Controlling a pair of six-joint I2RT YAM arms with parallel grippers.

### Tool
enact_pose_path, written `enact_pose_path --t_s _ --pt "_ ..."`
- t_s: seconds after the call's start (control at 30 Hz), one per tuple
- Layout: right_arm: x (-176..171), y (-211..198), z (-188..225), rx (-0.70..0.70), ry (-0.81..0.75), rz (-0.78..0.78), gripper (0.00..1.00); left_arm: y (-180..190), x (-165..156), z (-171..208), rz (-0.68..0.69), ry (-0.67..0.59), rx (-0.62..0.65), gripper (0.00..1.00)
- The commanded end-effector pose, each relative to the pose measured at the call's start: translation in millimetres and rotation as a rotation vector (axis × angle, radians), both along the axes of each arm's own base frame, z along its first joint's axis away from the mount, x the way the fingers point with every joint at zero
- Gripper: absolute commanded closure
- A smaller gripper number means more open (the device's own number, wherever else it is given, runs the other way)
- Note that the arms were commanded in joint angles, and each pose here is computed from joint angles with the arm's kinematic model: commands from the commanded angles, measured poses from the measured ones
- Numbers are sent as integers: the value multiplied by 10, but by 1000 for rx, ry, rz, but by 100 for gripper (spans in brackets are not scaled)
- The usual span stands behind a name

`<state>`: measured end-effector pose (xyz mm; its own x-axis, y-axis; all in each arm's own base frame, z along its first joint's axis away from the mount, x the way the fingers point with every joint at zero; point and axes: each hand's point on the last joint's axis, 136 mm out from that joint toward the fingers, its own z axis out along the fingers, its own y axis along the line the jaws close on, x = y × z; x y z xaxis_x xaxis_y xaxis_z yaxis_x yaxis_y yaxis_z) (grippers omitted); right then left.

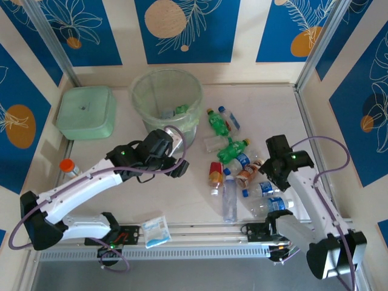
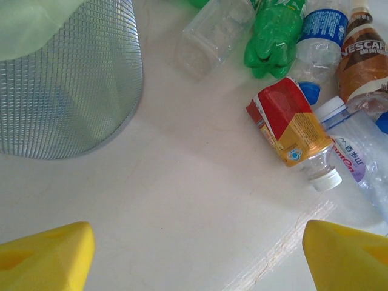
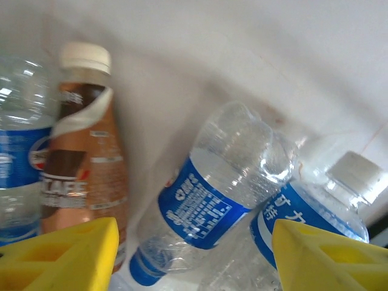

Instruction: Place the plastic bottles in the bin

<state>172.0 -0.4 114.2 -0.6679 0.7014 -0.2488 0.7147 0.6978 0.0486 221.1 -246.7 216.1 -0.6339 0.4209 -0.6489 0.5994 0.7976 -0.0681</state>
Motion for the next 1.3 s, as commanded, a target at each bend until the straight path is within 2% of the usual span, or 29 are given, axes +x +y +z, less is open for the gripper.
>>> enact_pose_path --t_s 0.0,0.27,0.8,1.27 --pt "-145 13 -172 6 91 -72 32 -47 4 53 12 -7 -56 12" --pt "-60 29 -405 91 81 -148 32 5 -26 22 20 -1 -45 12" --pt "170 51 -626 179 66 -172 33 71 -47 -9 28 -2 -28 13" --pt "381 21 -778 157 90 -155 34 120 -60 -44 36 -2 -10 14"
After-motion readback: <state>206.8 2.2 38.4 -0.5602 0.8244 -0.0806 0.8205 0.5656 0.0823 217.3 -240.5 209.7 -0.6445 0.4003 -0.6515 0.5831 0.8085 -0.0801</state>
